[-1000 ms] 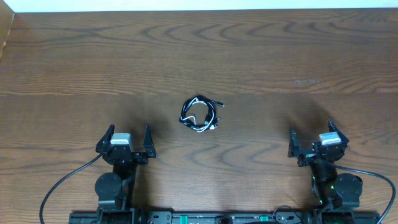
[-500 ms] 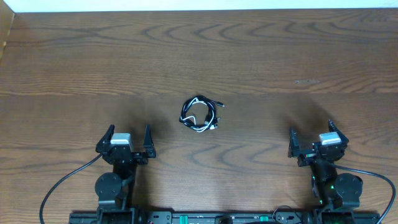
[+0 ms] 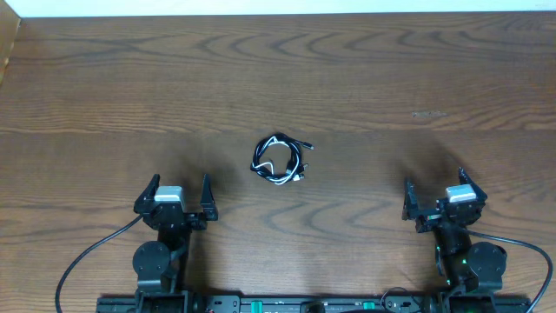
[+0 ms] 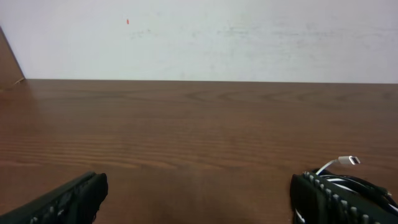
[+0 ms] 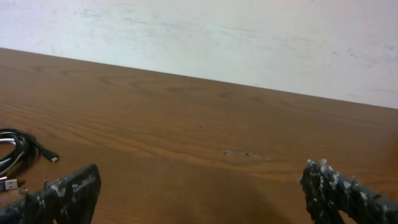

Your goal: Untangle cables

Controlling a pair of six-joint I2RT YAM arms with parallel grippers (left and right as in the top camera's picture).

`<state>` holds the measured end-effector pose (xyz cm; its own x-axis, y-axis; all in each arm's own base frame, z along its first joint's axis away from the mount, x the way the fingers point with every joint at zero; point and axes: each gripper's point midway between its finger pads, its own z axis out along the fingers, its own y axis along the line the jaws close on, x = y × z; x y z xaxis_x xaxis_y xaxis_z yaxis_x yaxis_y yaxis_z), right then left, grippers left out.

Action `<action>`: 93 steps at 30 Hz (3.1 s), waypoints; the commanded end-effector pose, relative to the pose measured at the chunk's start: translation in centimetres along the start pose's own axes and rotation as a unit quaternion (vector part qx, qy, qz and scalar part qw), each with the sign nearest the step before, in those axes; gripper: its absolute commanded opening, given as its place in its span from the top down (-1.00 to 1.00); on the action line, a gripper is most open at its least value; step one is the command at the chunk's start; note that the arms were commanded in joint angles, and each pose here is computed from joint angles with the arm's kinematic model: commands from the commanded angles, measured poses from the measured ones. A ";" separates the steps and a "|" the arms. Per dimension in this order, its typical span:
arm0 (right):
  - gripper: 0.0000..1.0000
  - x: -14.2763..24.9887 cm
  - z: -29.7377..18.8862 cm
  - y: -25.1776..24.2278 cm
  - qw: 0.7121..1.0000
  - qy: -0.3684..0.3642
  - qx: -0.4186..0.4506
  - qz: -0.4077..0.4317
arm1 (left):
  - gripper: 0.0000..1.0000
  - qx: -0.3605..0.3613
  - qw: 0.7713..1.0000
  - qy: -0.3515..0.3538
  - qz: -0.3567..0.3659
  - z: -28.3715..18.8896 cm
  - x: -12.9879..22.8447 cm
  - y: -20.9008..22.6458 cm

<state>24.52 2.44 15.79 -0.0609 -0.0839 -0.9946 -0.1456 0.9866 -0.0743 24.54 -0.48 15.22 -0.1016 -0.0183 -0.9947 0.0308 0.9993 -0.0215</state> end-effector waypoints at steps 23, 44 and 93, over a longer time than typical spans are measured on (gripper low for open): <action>-0.98 0.2 0.0 0.0 1.000 0.003 -0.001 0.001 | -0.97 0.013 1.000 0.017 -0.004 0.2 0.1 -0.5; -0.99 -3.1 -1.3 1.8 0.996 0.012 -0.058 0.060 | -0.98 0.050 0.985 0.147 -0.078 5.3 -9.6 -2.5; -0.76 -8.5 8.1 5.6 0.882 0.354 -0.205 0.234 | -0.16 -0.111 0.745 0.574 -0.320 7.0 6.6 -9.1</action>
<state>31.85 10.25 22.77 -0.7915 0.0801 -0.6058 -0.3088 0.8030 0.5097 30.78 -10.62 10.38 -0.8673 -0.4889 -0.0930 -0.4243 0.8241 -0.3753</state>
